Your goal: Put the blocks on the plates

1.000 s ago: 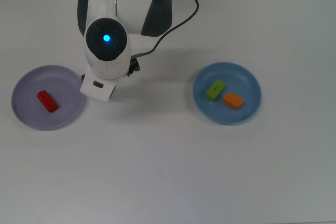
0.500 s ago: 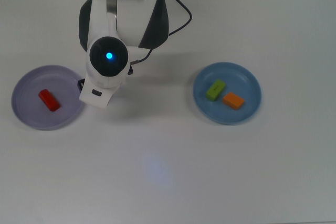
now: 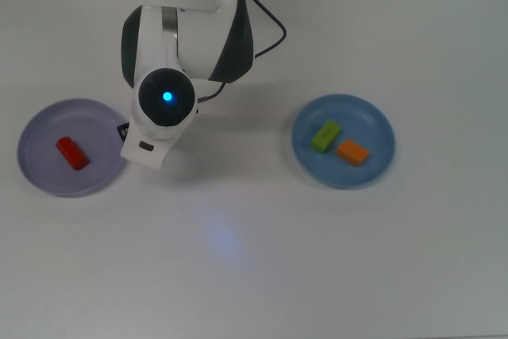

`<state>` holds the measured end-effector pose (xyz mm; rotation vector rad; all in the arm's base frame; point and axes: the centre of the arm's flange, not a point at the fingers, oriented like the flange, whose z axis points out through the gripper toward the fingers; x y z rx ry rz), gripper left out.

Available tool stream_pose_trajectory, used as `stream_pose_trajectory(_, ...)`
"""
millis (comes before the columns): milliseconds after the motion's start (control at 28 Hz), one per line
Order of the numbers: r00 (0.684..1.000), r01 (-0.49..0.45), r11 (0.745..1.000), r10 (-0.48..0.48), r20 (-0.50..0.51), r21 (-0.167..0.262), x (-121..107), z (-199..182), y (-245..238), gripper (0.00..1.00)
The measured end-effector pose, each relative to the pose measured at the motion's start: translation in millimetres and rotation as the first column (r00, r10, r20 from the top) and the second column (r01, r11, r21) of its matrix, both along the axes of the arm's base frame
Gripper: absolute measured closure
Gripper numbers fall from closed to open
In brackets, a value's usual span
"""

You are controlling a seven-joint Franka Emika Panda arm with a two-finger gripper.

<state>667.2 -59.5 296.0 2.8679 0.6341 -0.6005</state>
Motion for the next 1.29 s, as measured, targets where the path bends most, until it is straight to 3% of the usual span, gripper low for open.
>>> stream_pose_trajectory(357,1.0,0.002,1.0,-0.002,0.004,-0.001,1,2,0,0.6)
stream_pose_trajectory(714,0.997,0.021,1.0,-0.022,0.069,0.009,7,38,-6,0.61)
stream_pose_trajectory(929,0.986,0.096,0.995,-0.099,0.134,0.029,2,80,-47,0.61)
stream_pose_trajectory(1286,0.96,0.189,0.981,-0.192,0.203,0.038,-3,62,-126,0.61)
